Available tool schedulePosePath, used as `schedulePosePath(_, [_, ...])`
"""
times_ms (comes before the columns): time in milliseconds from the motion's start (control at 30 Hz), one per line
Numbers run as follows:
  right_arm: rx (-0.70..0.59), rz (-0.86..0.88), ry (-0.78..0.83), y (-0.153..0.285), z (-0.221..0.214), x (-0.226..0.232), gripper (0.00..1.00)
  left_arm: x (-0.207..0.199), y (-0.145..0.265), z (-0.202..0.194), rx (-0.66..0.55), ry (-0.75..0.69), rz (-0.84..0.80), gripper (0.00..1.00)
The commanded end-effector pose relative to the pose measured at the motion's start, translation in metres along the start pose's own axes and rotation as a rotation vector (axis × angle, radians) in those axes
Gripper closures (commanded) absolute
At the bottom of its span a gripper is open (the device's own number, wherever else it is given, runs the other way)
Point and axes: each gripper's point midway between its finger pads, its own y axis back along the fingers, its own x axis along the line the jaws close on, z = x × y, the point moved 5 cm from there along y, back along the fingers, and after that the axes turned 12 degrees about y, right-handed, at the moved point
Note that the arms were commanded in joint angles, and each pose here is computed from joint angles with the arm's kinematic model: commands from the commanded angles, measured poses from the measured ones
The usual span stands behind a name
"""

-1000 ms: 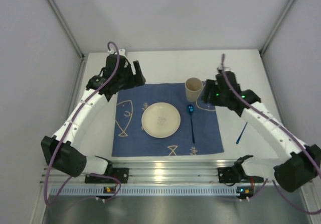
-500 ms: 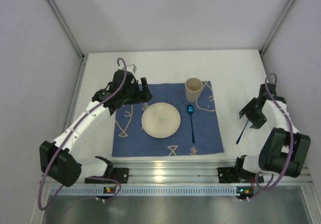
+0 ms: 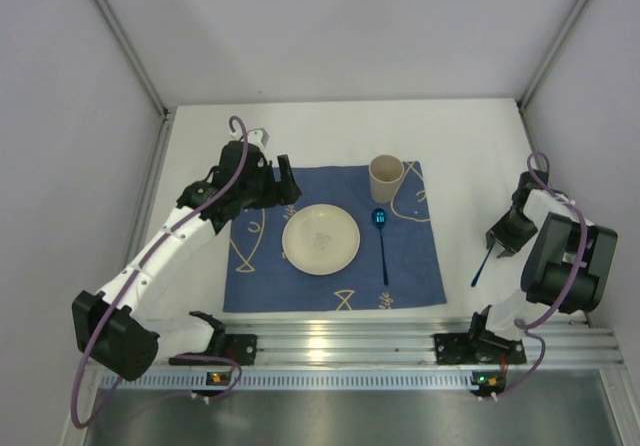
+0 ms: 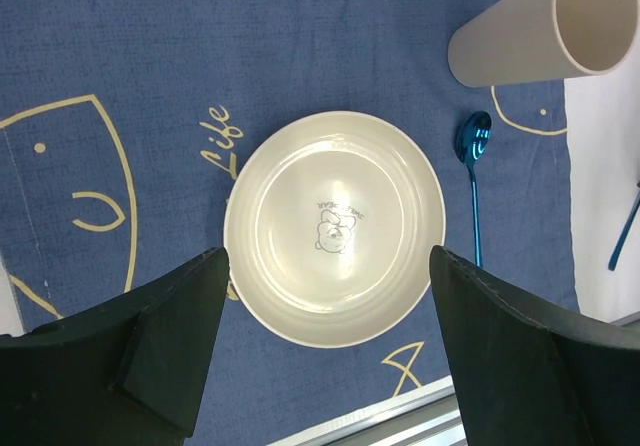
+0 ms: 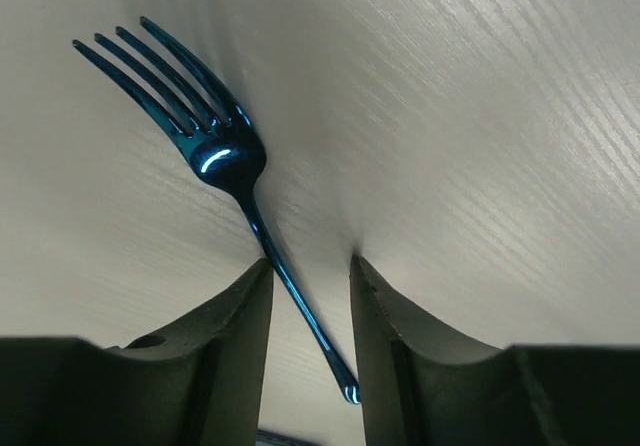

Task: Set the dinner table for one person

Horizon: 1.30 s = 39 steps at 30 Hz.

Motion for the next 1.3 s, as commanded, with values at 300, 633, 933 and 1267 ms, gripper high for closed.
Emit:
schedulePosePath(300, [-0.023, -0.040, 0.034, -0.039, 0.024, 0.002, 0.79, -0.001, -0.001, 0.013, -0.035, 0.006, 0.044, 0.14])
schedulePosePath(633, [-0.075, -0.034, 0.127, -0.026, 0.051, 0.010, 1.00, -0.013, -0.012, 0.021, -0.023, -0.003, 0.021, 0.13])
schedulePosePath(933, [-0.373, 0.228, 0.270, 0.123, 0.081, 0.107, 1.00, -0.076, -0.015, 0.056, 0.007, -0.089, -0.213, 0.14])
schedulePosePath(1267, [-0.430, 0.679, 0.501, 0.265, 0.032, 0.211, 1.00, -0.175, -0.042, 0.067, 0.066, -0.222, -0.474, 0.14])
